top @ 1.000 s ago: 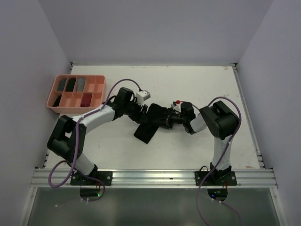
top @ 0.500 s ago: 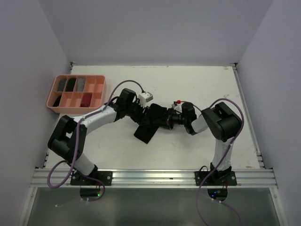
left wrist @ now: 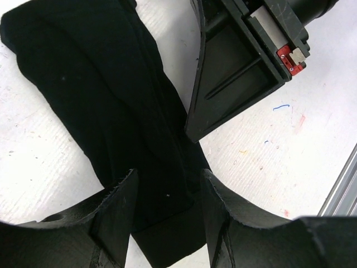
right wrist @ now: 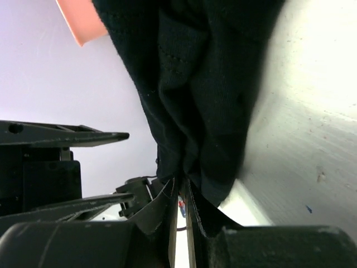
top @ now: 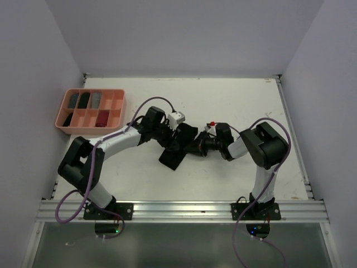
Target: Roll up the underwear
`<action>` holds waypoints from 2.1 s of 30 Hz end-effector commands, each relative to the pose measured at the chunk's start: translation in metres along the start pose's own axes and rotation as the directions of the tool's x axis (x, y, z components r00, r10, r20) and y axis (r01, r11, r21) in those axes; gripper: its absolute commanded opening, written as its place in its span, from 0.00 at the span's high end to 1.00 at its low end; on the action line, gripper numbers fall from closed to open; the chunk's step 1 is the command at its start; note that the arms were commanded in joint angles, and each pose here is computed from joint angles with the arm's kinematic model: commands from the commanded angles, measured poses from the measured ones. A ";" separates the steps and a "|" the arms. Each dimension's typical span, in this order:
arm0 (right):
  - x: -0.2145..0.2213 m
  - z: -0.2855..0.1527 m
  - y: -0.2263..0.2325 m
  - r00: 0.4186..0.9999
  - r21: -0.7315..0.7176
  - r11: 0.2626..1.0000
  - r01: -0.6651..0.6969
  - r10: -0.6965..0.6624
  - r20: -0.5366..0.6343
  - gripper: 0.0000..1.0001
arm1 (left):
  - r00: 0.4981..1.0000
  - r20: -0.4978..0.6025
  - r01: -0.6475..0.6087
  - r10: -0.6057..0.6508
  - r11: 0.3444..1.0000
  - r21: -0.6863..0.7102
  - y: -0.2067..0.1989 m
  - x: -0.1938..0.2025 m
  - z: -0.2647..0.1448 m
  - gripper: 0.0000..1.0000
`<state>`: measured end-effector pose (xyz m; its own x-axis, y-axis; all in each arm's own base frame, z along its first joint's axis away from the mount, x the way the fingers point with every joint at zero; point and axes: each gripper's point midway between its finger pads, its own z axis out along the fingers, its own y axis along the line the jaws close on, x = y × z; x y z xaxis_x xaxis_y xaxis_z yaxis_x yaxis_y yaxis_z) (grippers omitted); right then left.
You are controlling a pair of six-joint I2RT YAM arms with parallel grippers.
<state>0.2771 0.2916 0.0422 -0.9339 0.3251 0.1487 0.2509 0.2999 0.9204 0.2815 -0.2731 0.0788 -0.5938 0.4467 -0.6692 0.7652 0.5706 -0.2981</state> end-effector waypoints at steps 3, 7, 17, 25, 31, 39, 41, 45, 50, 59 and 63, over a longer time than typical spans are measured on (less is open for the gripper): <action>-0.013 0.007 0.003 1.000 -0.030 0.999 0.012 -0.011 0.029 0.86 | 0.999 -0.014 -0.037 0.037 0.999 -0.004 -0.002 0.000 0.006 0.48; -0.014 0.010 -0.009 0.999 0.003 1.000 -0.022 0.022 0.040 0.86 | 0.999 -0.045 -0.019 0.019 1.000 -0.005 -0.001 0.009 0.011 0.50; -0.018 0.016 -0.032 0.998 0.057 0.997 -0.050 0.048 0.038 0.85 | 0.992 -0.124 -0.033 0.033 0.999 -0.004 -0.004 0.025 0.024 0.67; -0.013 0.014 -0.045 0.999 0.120 0.992 -0.045 0.041 0.028 0.87 | 0.997 -0.044 -0.056 0.057 0.998 0.020 -0.017 -0.002 0.012 1.00; -0.013 0.016 -0.046 0.999 0.126 0.991 -0.043 0.040 0.027 0.88 | 0.998 -0.033 -0.051 0.053 0.997 0.057 -0.030 -0.011 0.007 1.00; -0.012 0.016 -0.046 0.999 0.124 0.991 -0.045 0.043 0.025 0.88 | 0.996 -0.070 -0.050 0.061 0.987 0.152 -0.053 0.012 0.016 1.00; -0.012 0.016 -0.045 0.999 0.122 0.991 -0.047 0.044 0.024 0.88 | 0.994 -0.094 -0.041 0.057 0.987 0.157 -0.055 0.026 0.020 1.00; -0.012 0.016 -0.044 0.998 0.119 0.992 -0.051 0.048 0.026 0.88 | 0.991 -0.132 -0.006 0.025 0.989 0.145 -0.053 0.047 0.032 1.00; -0.011 0.015 -0.045 0.999 0.125 0.991 -0.048 0.045 0.029 0.88 | 0.984 -0.171 0.083 -0.057 0.985 0.152 -0.051 0.060 0.051 1.00; -0.008 0.014 -0.029 1.000 0.104 0.995 0.002 0.000 -0.016 0.81 | 0.989 -0.108 0.119 -0.106 0.985 0.124 -0.043 0.034 0.049 1.00; -0.006 0.011 -0.011 0.998 0.077 0.996 0.053 -0.049 -0.046 0.70 | 0.982 -0.083 0.175 -0.170 0.983 0.053 -0.019 0.030 0.038 1.00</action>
<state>0.2914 0.2967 0.0206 -0.9488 0.3005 0.0974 0.2068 0.3580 0.9105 0.2350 -0.3101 0.0270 -0.7092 0.4727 -0.5231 0.7027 0.5345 -0.4696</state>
